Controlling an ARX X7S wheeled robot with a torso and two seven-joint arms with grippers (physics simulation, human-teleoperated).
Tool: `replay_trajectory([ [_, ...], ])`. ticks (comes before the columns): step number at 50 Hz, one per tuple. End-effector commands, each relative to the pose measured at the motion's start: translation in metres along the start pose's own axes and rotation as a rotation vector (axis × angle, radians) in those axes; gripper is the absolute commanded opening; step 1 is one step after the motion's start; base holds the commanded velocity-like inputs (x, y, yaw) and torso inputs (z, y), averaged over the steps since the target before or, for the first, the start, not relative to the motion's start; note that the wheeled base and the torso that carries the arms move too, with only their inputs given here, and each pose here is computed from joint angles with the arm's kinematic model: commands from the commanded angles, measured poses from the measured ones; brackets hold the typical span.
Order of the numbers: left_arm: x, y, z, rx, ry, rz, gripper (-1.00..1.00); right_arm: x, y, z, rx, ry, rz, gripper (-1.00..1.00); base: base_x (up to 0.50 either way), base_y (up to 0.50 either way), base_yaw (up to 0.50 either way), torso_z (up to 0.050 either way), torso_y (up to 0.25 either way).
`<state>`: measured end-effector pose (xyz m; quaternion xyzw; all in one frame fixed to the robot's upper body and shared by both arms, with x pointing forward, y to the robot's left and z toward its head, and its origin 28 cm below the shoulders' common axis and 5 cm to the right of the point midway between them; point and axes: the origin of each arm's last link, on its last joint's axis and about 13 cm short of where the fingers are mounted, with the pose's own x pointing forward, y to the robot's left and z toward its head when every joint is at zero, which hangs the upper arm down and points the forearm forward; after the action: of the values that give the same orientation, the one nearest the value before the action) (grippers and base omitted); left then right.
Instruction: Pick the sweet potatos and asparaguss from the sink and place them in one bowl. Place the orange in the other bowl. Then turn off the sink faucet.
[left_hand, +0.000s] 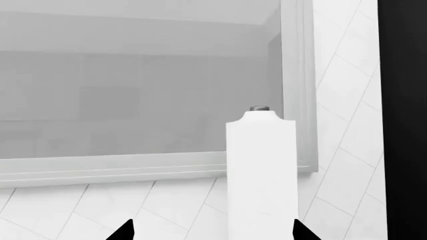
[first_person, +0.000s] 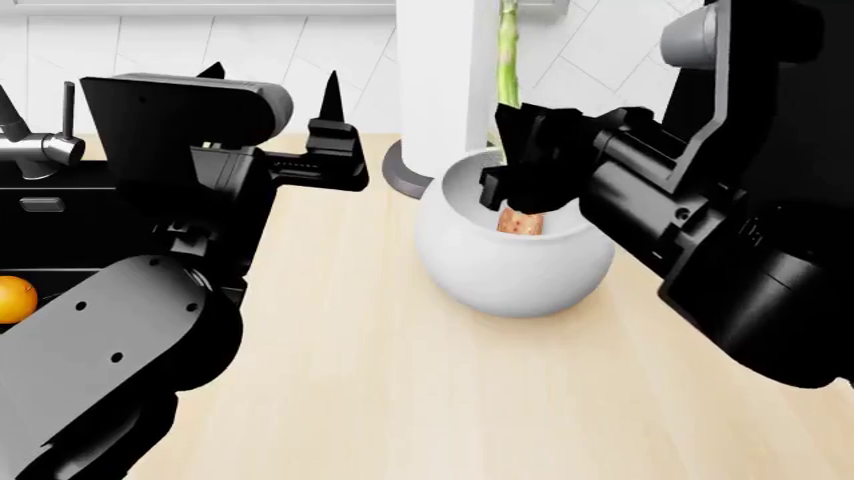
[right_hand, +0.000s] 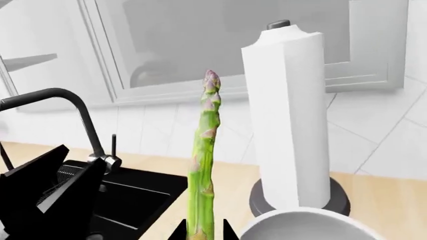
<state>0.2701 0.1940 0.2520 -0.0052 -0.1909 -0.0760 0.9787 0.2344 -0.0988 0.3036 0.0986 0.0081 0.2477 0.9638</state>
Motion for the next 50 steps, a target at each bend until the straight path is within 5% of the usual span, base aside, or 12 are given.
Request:
replay_trajectory([
  [1, 0.001, -0.001, 0.001, -0.001, -0.004, 0.001, 1.00, -0.010, -0.001, -0.003, -0.008, 0.011, -0.028, -1.00, 0.00, 0.00, 0.00, 0.000, 0.000],
  [50, 0.001, 0.000, 0.001, -0.004, -0.005, 0.006, 1.00, 0.023, -0.026, -0.014, 0.023, 0.073, -0.088, -1.00, 0.00, 0.00, 0.00, 0.000, 0.000],
])
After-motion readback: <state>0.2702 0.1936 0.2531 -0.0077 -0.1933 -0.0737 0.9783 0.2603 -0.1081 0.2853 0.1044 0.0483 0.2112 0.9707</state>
